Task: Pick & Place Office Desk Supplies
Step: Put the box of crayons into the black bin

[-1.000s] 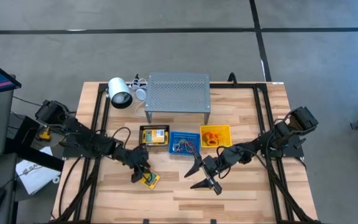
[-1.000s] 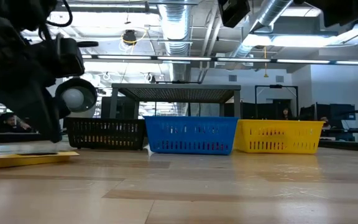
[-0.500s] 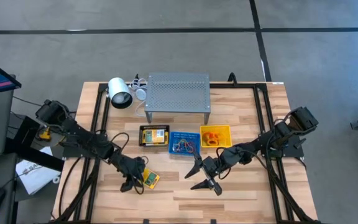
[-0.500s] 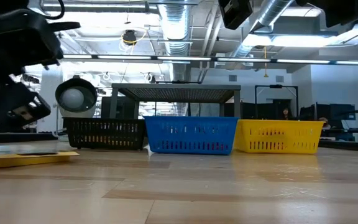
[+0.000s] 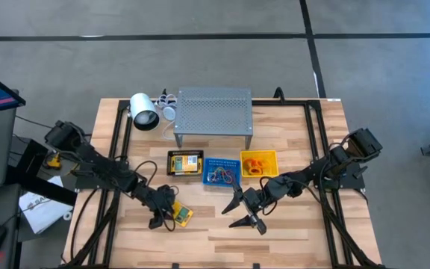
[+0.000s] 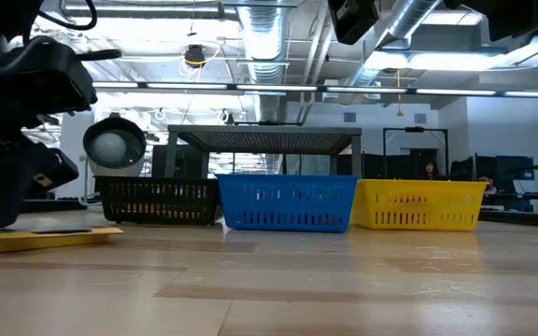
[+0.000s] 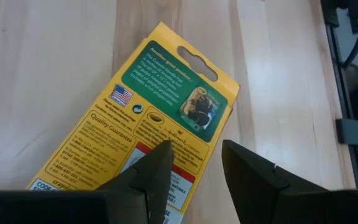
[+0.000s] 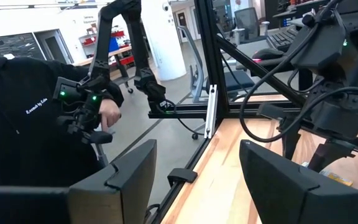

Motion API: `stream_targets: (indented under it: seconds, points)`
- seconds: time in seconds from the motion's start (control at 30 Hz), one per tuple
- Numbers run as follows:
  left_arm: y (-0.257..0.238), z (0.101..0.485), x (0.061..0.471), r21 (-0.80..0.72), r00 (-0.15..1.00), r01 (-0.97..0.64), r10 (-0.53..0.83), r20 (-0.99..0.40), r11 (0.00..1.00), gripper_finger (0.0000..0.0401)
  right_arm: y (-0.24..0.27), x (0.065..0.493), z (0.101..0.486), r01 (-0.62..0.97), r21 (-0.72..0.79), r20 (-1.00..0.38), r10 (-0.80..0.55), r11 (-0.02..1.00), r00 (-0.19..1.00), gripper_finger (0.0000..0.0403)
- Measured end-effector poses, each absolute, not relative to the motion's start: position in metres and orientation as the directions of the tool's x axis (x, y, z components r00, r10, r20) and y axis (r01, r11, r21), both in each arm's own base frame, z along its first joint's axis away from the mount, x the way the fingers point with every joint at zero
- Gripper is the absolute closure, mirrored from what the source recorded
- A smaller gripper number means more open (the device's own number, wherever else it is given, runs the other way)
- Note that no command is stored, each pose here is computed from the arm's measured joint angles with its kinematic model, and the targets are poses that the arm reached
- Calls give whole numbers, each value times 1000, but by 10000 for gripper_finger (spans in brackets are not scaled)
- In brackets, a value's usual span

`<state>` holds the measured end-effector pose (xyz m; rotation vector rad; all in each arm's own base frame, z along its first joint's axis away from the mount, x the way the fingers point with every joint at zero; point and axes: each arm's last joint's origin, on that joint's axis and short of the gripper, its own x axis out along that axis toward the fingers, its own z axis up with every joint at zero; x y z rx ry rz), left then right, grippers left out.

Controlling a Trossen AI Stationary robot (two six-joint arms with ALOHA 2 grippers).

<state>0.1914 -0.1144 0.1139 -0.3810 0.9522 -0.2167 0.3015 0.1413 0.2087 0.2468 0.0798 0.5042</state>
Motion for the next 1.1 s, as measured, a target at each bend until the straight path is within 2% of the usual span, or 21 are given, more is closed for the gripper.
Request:
stream_targets:
  seconds: [0.5, 0.73, 0.93, 1.1]
  points:
    - [-102, 106, 207, -397, 626, -53, -279, -728, 916, 259, 141, 301, 208, -467, 254, -18, 487, 847, 873, 177]
    - [-97, 113, 210, -389, 679, -19, -273, -682, 921, 259, 143, 301, 208, -470, 254, -20, 491, 845, 871, 177]
    - [-94, 145, 210, -376, 784, 76, -288, -550, 924, 258, 143, 301, 209, -439, 252, -9, 456, 862, 890, 177]
    - [-93, 175, 207, -361, 865, 180, -322, -385, 915, 257, 140, 302, 209, -298, 248, -9, 309, 922, 951, 177]
